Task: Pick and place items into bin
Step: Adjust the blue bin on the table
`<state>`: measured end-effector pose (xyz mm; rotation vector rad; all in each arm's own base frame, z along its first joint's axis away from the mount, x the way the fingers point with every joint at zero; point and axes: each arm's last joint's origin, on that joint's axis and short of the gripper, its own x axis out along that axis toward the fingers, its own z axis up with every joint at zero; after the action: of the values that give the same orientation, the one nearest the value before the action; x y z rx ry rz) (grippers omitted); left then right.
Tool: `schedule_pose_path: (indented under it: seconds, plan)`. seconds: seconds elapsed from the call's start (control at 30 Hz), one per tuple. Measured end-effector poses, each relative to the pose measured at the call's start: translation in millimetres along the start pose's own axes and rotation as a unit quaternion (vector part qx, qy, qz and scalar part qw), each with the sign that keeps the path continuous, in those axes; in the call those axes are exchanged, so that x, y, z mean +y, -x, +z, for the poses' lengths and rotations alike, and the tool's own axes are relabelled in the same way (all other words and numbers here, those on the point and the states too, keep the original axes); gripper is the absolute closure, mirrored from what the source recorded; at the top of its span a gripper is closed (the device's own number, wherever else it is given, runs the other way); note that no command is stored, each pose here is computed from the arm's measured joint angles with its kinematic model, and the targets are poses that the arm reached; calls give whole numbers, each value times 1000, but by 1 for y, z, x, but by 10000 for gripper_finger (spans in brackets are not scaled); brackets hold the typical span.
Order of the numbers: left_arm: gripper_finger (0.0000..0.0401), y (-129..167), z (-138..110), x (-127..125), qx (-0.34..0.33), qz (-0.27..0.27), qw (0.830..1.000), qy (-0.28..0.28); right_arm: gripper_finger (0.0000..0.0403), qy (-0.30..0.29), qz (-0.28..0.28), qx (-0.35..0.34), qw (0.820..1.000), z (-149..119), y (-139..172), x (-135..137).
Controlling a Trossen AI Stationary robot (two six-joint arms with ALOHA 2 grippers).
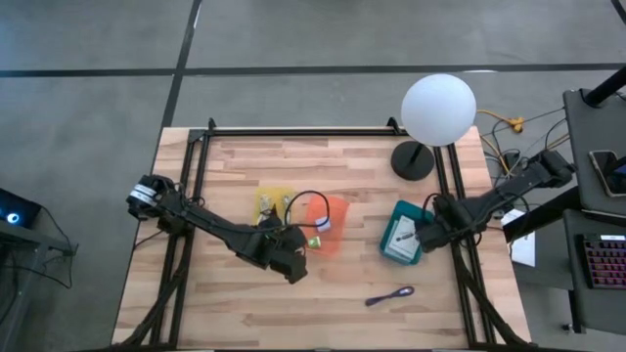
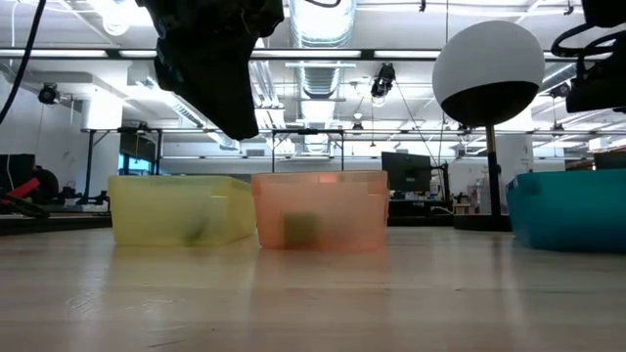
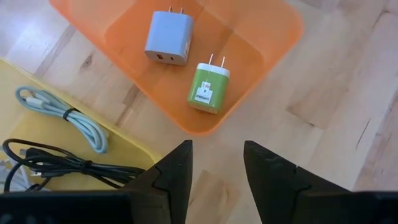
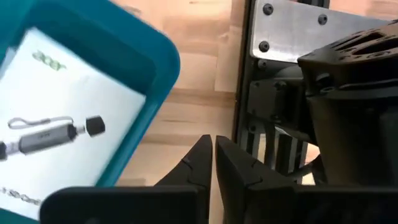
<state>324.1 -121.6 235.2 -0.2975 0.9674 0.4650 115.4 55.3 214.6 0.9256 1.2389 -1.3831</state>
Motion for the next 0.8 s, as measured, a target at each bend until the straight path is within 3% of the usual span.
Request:
schedule_pose_path:
  seconds: [0.27,0.53,0.8]
  plan:
    - [272,-1,1,1,0,2,1000,3,394,-15,-4,-2,1000,-4,-9,18]
    - [272,0,0,1,2,3,1000,4,394,-7,-72,-29,997,-12,-27,38]
    - [272,0,0,1,3,4,1000,4,394,-1,-91,-30,995,-10,-37,54]
